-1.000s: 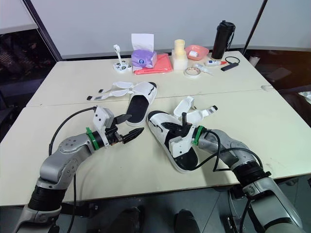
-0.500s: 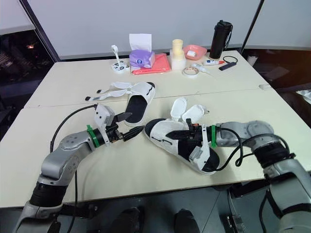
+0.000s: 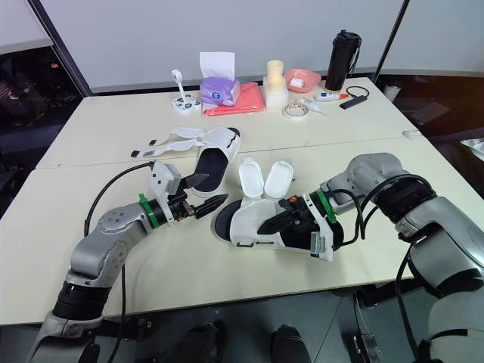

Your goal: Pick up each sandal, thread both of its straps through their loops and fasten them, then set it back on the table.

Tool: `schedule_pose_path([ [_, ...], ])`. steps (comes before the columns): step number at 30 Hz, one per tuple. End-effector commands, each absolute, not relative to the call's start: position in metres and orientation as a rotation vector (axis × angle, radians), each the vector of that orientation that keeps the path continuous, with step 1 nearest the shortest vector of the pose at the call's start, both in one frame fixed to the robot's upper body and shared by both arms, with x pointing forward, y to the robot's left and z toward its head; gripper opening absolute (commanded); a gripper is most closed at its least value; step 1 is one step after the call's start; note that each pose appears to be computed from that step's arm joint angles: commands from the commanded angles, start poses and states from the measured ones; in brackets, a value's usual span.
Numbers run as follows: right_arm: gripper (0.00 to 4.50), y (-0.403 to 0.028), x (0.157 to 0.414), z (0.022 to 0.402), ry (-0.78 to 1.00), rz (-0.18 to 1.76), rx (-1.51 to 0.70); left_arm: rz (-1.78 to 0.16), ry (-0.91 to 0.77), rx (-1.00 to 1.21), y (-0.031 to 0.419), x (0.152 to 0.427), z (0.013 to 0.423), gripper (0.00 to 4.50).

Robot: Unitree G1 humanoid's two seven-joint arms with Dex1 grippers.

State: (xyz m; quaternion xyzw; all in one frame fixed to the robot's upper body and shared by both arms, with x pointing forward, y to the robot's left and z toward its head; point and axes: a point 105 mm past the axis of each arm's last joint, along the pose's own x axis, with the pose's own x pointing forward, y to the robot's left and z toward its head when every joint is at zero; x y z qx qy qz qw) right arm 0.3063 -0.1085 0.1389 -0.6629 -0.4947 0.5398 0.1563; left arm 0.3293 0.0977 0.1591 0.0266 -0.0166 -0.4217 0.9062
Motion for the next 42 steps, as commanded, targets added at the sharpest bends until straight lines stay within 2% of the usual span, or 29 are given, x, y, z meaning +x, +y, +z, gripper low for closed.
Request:
schedule_pose_path([
  [1, 1.56, -0.109, 0.313, 0.136, -1.406, 1.554, -1.884, -0.878, -0.09, 0.074, 0.095, 0.327, 0.172, 4.5],
  [6, 3.98, -0.116, 0.326, 0.141, -1.288, 1.474, -1.862, -0.879, -0.09, 0.074, 0.094, 0.327, 0.172, 4.5],
  [13, 3.98, -0.122, 0.334, 0.148, -1.158, 1.325, -1.799, -0.892, -0.088, 0.07, 0.091, 0.328, 0.172, 4.5],
  [22, 3.98, -0.108, 0.33, 0.143, -1.102, 1.228, -1.706, -0.901, -0.084, 0.073, 0.09, 0.328, 0.171, 4.5],
  [25, 3.29, -0.102, 0.325, 0.14, -1.094, 1.213, -1.673, -0.899, -0.084, 0.073, 0.09, 0.328, 0.171, 4.5],
  [28, 1.77, -0.098, 0.322, 0.138, -1.081, 1.188, -1.66, -0.9, -0.083, 0.072, 0.09, 0.327, 0.171, 4.5],
  [32, 0.05, -0.091, 0.319, 0.138, -1.081, 1.154, -1.649, -0.905, -0.081, 0.073, 0.09, 0.328, 0.171, 4.5],
  [42, 0.05, -0.093, 0.311, 0.149, -1.297, 1.239, -1.797, -0.922, -0.084, 0.074, 0.086, 0.329, 0.173, 4.5],
])
